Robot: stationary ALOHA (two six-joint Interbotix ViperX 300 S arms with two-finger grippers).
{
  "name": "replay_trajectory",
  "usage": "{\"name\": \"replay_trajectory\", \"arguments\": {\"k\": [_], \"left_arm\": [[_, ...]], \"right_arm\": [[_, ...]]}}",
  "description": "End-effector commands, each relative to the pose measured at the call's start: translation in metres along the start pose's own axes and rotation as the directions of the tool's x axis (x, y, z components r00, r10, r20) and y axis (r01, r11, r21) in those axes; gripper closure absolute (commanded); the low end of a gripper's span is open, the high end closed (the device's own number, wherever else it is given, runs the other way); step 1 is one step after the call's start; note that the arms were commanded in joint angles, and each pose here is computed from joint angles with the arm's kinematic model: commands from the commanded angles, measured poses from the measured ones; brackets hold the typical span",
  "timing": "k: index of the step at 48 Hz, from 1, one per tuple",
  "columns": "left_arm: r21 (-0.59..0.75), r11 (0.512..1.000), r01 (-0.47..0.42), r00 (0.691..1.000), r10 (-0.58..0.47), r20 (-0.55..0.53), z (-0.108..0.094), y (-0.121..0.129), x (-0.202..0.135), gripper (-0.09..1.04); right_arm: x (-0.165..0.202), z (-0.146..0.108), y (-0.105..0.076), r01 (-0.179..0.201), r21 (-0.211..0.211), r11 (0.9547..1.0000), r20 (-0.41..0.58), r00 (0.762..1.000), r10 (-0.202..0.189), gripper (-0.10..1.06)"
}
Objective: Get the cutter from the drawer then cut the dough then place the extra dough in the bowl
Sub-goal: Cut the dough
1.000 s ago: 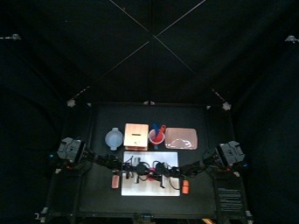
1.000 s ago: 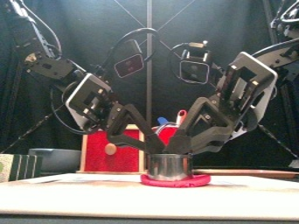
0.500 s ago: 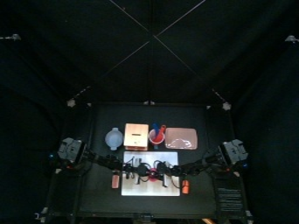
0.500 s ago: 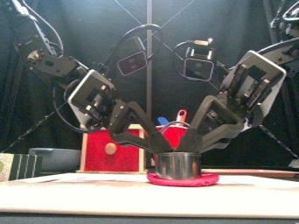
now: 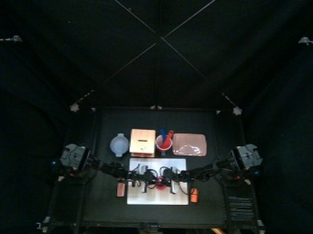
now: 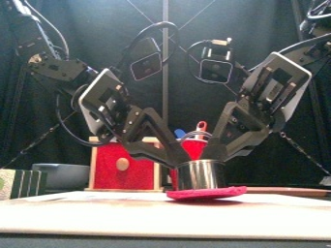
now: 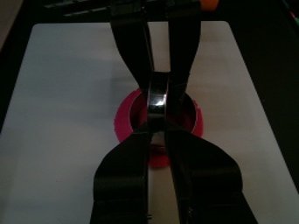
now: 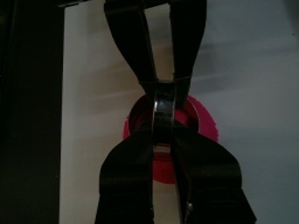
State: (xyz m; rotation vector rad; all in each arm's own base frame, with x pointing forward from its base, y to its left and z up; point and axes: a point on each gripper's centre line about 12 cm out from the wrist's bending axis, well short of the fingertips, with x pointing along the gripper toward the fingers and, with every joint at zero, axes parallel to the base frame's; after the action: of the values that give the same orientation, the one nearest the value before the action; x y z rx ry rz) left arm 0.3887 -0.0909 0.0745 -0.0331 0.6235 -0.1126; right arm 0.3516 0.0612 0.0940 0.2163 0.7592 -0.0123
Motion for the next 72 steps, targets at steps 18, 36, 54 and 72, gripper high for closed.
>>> {"name": "replay_trajectory", "arguments": {"k": [18, 36, 54, 72], "left_arm": [[-0.005, 1.000, 0.004, 0.997, -0.004, 0.075, 0.005, -0.007, -0.014, 0.29], [0.016, 1.000, 0.000, 0.978, -0.004, 0.207, 0.032, -0.008, -0.024, 0.23], [0.053, 0.999, 0.006, 0.967, -0.019, 0.255, 0.046, -0.010, -0.036, 0.13], [0.084, 0.996, 0.014, 0.964, -0.036, 0.262, 0.036, -0.013, -0.065, 0.20]], "right_arm": [[-0.009, 0.025, 0.006, -0.026, -0.030, 0.9992, 0.095, 0.995, 0.029, 0.30], [-0.009, 0.030, 0.008, -0.028, -0.041, 0.9988, 0.128, 0.991, 0.033, 0.23], [-0.009, 0.042, 0.016, -0.047, -0.086, 0.9952, 0.156, 0.986, 0.061, 0.22], [-0.014, 0.048, 0.017, -0.053, -0.079, 0.9955, 0.174, 0.983, 0.066, 0.22]]}}
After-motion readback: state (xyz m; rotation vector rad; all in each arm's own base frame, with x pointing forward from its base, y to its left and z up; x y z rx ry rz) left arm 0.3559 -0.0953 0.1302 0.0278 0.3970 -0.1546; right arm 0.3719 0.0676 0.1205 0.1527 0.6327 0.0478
